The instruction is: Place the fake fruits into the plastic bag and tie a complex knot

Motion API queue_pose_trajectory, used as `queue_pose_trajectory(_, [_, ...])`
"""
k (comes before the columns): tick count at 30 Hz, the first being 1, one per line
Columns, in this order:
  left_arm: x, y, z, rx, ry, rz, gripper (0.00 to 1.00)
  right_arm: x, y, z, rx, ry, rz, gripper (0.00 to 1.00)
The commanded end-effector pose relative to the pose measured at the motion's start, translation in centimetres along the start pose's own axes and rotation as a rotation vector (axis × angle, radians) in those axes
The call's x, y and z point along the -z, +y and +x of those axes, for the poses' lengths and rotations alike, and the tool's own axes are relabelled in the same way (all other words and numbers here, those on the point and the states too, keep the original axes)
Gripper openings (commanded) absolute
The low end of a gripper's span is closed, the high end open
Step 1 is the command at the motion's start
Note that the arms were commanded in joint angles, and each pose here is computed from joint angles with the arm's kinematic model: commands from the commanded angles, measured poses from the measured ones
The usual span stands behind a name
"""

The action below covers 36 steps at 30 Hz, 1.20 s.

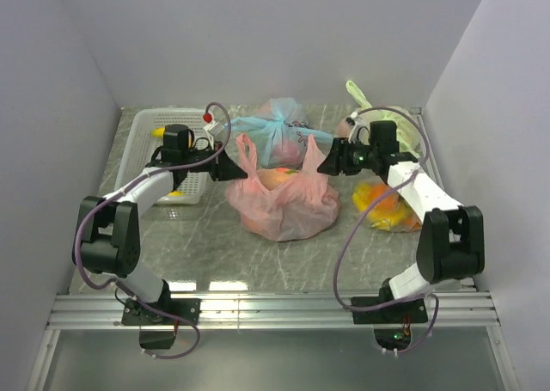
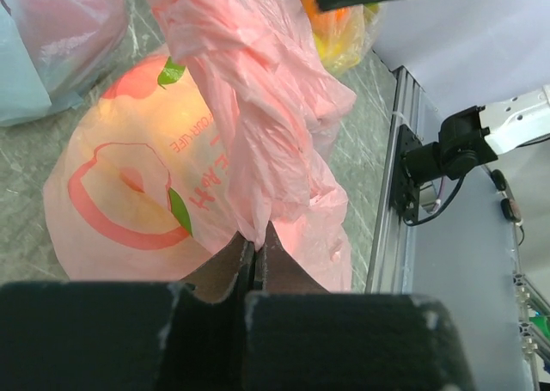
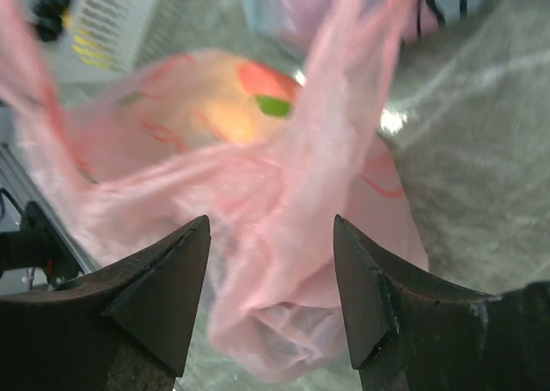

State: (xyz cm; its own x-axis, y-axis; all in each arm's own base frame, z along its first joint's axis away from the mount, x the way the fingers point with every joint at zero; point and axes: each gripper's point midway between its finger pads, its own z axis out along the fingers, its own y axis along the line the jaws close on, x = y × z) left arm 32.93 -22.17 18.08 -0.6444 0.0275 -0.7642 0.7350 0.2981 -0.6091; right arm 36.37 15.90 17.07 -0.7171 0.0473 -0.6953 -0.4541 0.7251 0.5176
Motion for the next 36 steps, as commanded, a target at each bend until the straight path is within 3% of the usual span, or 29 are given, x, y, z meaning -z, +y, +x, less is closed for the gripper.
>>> queue_pose_trajectory(1, [0.0,-0.4,-1.5,-0.075,-0.005,0.018,0.0,-1.1,-1.5,0.2,0.028,0.009,0.028,0.66])
queue_pose_trajectory(7, [-0.1,-0.8,-1.5,-0.098,0.0,0.021,0.01,-3.7,-2.8,0.9,-0.01,0.034,0.007,0.67])
queue_pose_trajectory(8, [-0.1,-0.9,-1.3,-0.094,0.008,0.024,0.01,-4.1,-2.6,1.0,-0.011,0.039,-0.009,0.63])
queue_pose_trajectory(10, [-0.2,-1.2,-1.3,-0.117,0.014,0.031,0.01,-4.9,-2.0,0.9,0.001,0.047,-0.057,0.51])
queue_pose_trajectory(11, [-0.3,-1.4,-1.6,-0.139,0.013,0.036,0.01,-5.2,-1.4,0.8,0.017,0.046,-0.083,0.35])
queue_pose_trajectory(13, [-0.5,-2.0,-1.1,-0.188,0.053,0.061,0.0,-5.3,0.1,0.0,0.074,0.021,-0.142,0.12])
queue_pose_trajectory(15, [-1.0,-3.1,-0.9,-0.267,0.106,0.094,0.0,-5.2,2.2,-0.7,0.133,-0.004,-0.203,0.01])
queue_pose_trajectory(20, [-2.1,-4.4,-0.5,-0.444,0.184,0.156,0.01,-4.4,6.8,-0.7,0.284,-0.02,-0.348,0.0])
queue_pose_trajectory(27, [-3.5,-5.6,-0.5,-0.53,0.231,0.213,0.01,-2.8,9.9,0.6,0.408,0.009,-0.457,0.0])
queue_pose_trajectory(28, [-3.4,-5.7,-0.3,-0.52,0.239,0.218,0.01,-2.8,9.6,0.7,0.403,0.015,-0.439,0.02])
queue_pose_trajectory(29, [-3.4,-5.7,-0.2,-0.526,0.24,0.222,0.01,-2.9,9.3,0.7,0.417,0.017,-0.422,0.11])
queue_pose_trajectory(30, [-3.4,-5.7,0.0,-0.52,0.241,0.223,0.01,-3.1,8.5,0.9,0.411,0.026,-0.383,0.21])
queue_pose_trajectory(31, [-3.3,-5.8,0.0,-0.522,0.24,0.221,0.0,-3.1,8.0,0.9,0.407,0.02,-0.354,0.39])
queue_pose_trajectory(33, [-3.3,-5.8,0.4,-0.515,0.24,0.22,0.0,-3.1,6.8,0.5,0.389,-0.007,-0.275,0.52])
queue_pose_trajectory(34, [-3.3,-5.8,0.4,-0.512,0.24,0.218,0.01,-3.2,6.3,0.4,0.383,-0.012,-0.248,0.68])
queue_pose_trajectory(36, [-3.2,-5.8,0.6,-0.512,0.242,0.215,0.01,-3.3,4.8,0.1,0.356,-0.024,-0.168,0.75])
